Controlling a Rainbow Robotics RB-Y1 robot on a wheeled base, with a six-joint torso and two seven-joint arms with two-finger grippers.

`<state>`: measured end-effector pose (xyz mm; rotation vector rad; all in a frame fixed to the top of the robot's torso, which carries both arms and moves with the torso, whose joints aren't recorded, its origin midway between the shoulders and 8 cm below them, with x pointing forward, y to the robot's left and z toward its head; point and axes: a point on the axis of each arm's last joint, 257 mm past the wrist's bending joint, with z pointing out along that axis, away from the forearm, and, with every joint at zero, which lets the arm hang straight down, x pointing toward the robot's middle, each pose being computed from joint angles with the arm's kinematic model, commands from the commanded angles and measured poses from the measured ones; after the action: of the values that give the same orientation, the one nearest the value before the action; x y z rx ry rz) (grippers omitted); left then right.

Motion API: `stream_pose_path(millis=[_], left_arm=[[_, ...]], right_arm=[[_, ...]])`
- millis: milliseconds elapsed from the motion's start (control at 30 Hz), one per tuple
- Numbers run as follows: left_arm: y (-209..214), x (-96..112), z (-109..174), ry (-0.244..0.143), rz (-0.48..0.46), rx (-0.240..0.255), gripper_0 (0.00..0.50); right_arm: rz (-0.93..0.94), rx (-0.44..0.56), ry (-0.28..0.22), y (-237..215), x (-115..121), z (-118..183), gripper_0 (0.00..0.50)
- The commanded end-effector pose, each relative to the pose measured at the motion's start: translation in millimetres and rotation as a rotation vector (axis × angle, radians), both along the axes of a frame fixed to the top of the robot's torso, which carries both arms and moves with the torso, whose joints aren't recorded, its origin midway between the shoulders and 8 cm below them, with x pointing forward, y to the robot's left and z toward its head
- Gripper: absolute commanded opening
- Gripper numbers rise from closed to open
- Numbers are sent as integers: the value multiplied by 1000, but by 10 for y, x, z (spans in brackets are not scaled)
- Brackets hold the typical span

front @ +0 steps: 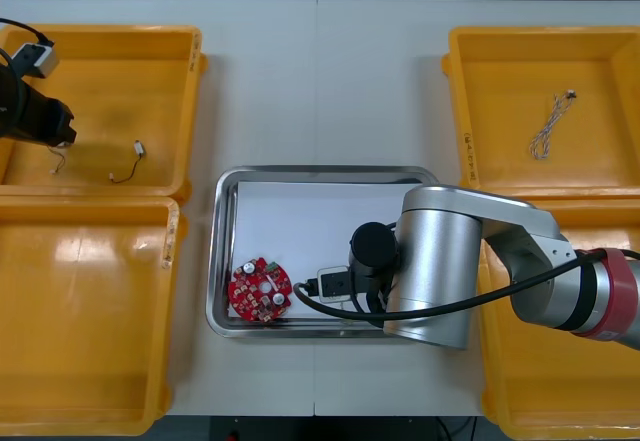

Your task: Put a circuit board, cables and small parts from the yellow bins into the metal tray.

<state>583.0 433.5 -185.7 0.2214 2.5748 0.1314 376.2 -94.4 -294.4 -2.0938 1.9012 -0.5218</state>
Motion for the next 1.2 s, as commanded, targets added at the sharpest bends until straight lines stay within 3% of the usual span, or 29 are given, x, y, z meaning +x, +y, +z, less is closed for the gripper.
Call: stream_pose_path(millis=[33, 200, 233, 300, 400, 433, 500, 767, 867, 1200], left_arm=[[209, 179, 403, -91, -64, 58, 480], [266, 220, 338, -107, -61, 53, 481], [263, 228, 327, -109, -64, 53, 480], [286, 236, 316, -112, -62, 58, 482], [314, 244, 284, -115, -57, 57, 482], [322, 259, 261, -121, -56, 53, 481], [333, 273, 243, -127, -57, 52, 481], [350, 312, 127, -128, -68, 82, 482], [331, 348, 94, -143, -67, 68, 480], [316, 341, 43, -132, -75, 78, 479]], right_arm=[[40, 5, -33, 149, 60, 116, 2], [33, -1, -32, 126, 56, 121, 0], [34, -6, -33, 118, 58, 123, 162], [35, -6, -35, 127, 59, 130, 305], [37, -7, -37, 142, 61, 142, 322], [37, -10, -37, 138, 65, 150, 398], [36, -10, -38, 145, 61, 151, 500], [30, -11, -39, 143, 75, 187, 500], [17, -3, -33, 146, 81, 218, 500], [-57, 3, -26, 56, 78, 619, 500]])
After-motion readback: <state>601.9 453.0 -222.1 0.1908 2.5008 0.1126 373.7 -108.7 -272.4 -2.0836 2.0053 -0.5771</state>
